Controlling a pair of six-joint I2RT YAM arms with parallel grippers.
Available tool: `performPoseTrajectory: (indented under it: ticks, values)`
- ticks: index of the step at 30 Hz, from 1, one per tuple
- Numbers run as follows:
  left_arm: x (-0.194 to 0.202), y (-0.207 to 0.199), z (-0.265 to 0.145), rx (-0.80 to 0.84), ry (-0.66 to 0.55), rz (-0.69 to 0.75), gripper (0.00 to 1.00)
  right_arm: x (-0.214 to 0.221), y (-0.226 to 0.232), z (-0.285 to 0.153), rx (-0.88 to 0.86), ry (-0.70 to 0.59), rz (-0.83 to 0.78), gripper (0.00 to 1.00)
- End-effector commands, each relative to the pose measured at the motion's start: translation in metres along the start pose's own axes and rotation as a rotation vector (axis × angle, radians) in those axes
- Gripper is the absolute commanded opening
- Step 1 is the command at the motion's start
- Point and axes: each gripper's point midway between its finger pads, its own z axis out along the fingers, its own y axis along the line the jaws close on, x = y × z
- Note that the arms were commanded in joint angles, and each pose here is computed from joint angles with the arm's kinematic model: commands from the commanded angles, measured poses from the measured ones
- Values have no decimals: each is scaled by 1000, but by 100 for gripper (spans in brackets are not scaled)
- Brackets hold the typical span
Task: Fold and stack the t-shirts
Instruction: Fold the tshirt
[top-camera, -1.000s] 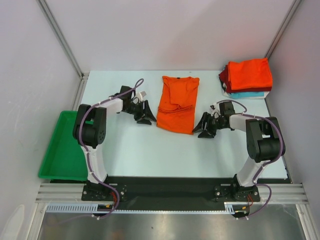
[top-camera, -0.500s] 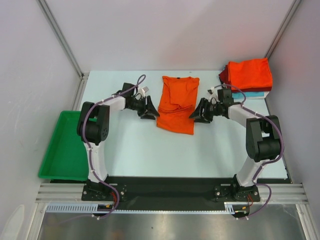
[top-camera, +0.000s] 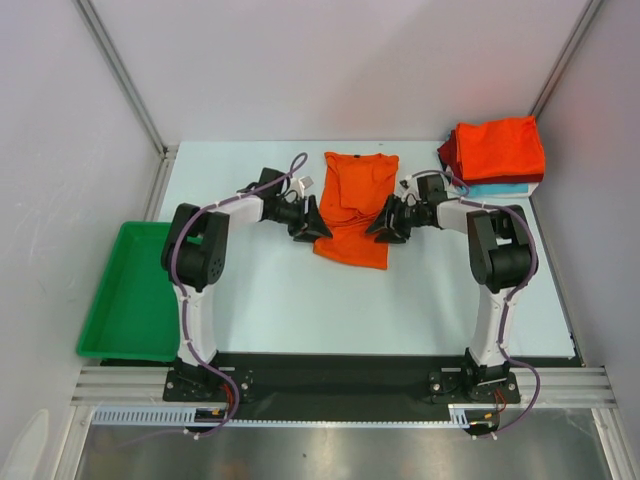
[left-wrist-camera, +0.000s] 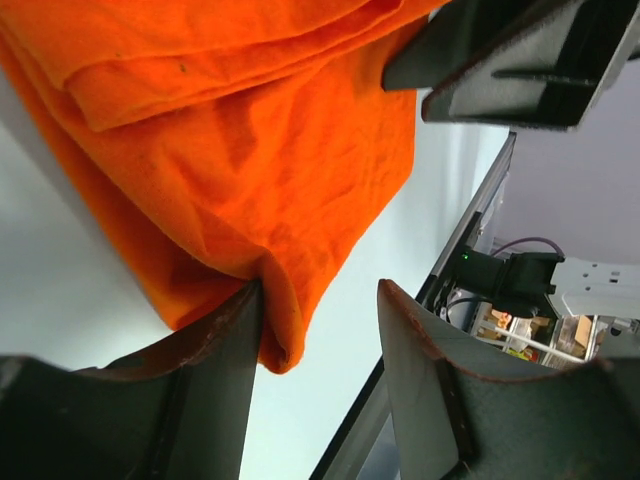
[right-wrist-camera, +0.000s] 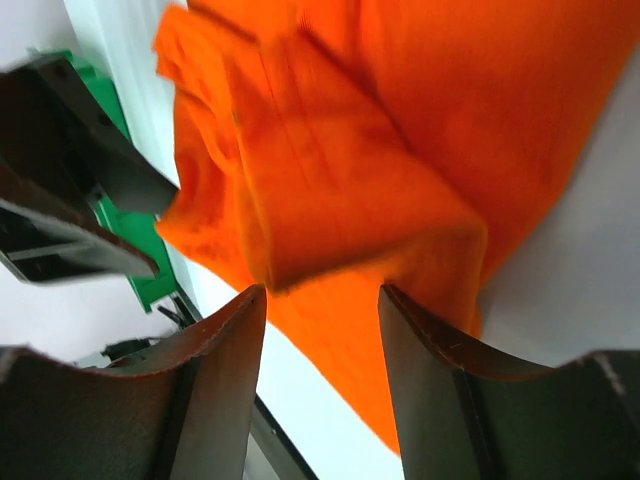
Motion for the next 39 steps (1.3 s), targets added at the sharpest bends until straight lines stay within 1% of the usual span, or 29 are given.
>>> performPoseTrajectory:
  ticks: [1, 5, 8, 15, 19, 24, 31, 35, 38, 39]
  values:
    - [-4, -17, -1, 52, 0, 41, 55, -27, 24, 3, -68, -47, -51, 54]
    - [3, -17, -3, 34, 11, 56, 56, -36, 27, 12, -91, -59, -44, 55]
    - [11, -9, -8, -12, 28, 71, 56, -41, 29, 15, -107, -59, -37, 54]
    - [25, 4, -12, -70, 48, 87, 58, -53, 28, 13, -124, -69, -12, 54]
    - [31, 8, -18, -111, 53, 121, 59, -62, 23, 13, -130, -90, 18, 54]
    - [36, 12, -26, -153, 53, 142, 60, -82, 28, 15, -159, -138, -18, 55]
    - [39, 14, -45, -227, 24, 173, 64, -107, 34, 11, -170, -205, -34, 56]
    - [47, 21, -56, -259, 16, 145, 65, -116, 40, 1, -176, -224, -57, 56]
    - [52, 31, -67, -283, -7, 85, 65, -121, 37, -17, -157, -264, -56, 57]
    - [58, 37, -70, -288, -8, 28, 65, -121, 37, -22, -153, -269, -55, 56]
